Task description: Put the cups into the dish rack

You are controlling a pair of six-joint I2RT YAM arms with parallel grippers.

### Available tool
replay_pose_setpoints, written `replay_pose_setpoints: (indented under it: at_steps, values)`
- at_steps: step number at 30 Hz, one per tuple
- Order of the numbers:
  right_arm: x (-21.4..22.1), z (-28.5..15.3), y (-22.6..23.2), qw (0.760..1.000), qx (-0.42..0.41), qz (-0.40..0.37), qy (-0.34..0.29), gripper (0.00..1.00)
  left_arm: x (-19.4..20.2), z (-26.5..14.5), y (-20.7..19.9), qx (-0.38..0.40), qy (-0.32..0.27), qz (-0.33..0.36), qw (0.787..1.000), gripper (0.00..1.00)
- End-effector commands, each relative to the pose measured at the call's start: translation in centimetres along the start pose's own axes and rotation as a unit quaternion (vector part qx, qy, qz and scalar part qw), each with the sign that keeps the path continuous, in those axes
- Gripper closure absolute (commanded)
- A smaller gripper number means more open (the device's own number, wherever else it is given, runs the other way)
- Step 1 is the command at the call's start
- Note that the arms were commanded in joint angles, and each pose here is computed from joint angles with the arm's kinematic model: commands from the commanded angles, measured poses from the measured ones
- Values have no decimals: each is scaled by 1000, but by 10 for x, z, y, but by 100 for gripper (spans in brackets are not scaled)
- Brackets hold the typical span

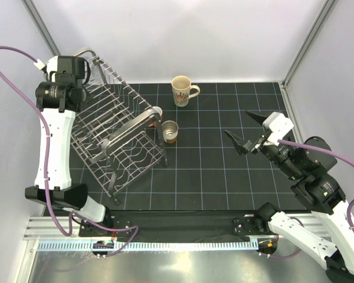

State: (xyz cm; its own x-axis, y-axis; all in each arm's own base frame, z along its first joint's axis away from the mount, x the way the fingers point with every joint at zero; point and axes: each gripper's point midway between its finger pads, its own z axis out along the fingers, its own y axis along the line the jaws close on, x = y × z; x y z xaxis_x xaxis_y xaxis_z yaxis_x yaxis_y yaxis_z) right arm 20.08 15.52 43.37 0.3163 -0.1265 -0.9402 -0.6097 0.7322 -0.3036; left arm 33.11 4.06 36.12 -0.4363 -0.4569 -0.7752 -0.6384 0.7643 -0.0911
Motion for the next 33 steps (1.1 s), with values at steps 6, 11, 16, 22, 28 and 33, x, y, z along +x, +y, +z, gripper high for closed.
replay_pose_setpoints:
  at_steps: [6,11,16,22,28,33]
  values:
    - [-15,-5,-4,1000,10,6,-24,20,5,-14,24,-25,9,7,1000,50]
    - [-14,-4,-4,1000,11,7,-22,20,3,-21,18,-4,11,-7,1000,46]
    - [-14,-5,-5,1000,13,8,-19,20,1,-31,6,35,21,-24,999,43]
    - [-10,-5,-3,1000,10,11,-13,20,2,-45,-6,84,29,-42,995,40]
    - [0,-5,-1,1000,11,20,4,20,2,-68,-12,140,27,-60,988,38]
    - [18,-9,4,998,8,47,39,20,-12,-111,-17,239,-23,-69,968,31]
